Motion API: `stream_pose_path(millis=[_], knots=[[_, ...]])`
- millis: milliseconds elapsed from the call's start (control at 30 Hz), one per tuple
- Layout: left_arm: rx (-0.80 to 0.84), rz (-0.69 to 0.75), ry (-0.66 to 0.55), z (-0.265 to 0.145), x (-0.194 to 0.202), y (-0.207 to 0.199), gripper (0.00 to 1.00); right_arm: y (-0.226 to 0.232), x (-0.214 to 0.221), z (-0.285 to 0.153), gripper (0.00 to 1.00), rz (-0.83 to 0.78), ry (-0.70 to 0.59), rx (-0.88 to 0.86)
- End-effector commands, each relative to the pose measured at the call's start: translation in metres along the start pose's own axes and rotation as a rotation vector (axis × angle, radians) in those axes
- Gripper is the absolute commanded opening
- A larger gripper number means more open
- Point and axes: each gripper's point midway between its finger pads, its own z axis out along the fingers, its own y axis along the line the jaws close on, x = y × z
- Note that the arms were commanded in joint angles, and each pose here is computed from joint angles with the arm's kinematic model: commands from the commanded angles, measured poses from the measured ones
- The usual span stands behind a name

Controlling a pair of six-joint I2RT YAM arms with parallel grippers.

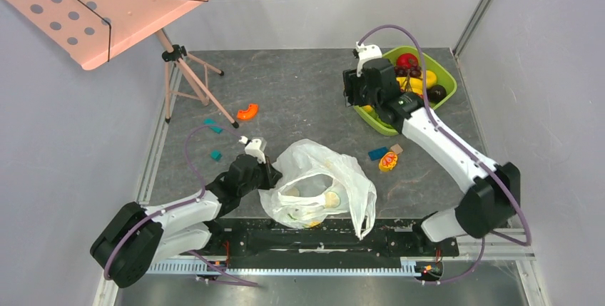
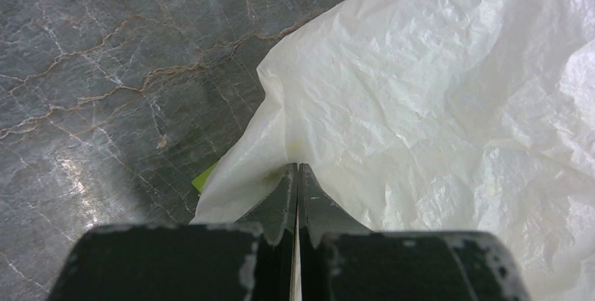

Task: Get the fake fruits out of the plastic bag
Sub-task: Place the fake fruit in the bin.

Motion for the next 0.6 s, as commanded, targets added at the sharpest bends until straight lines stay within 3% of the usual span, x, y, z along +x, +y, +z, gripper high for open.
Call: stream_pose_path(millis=[0, 233, 567], knots=[[0.030, -0.001, -0.046, -0.001, -0.018, -0.011, 0.02, -0.036, -0.020, 0.035, 0.42, -0.030, -0.039, 0.084], [0.041, -0.002, -0.049, -0.003, -0.021, -0.015, 0.02, -0.076, -0.001, 0.100, 0.45, -0.050, 0.035, 0.158], [0.048, -0.006, -0.055, -0.005, -0.024, -0.017, 0.02, -0.117, 0.021, 0.149, 0.46, -0.086, 0.133, 0.271]])
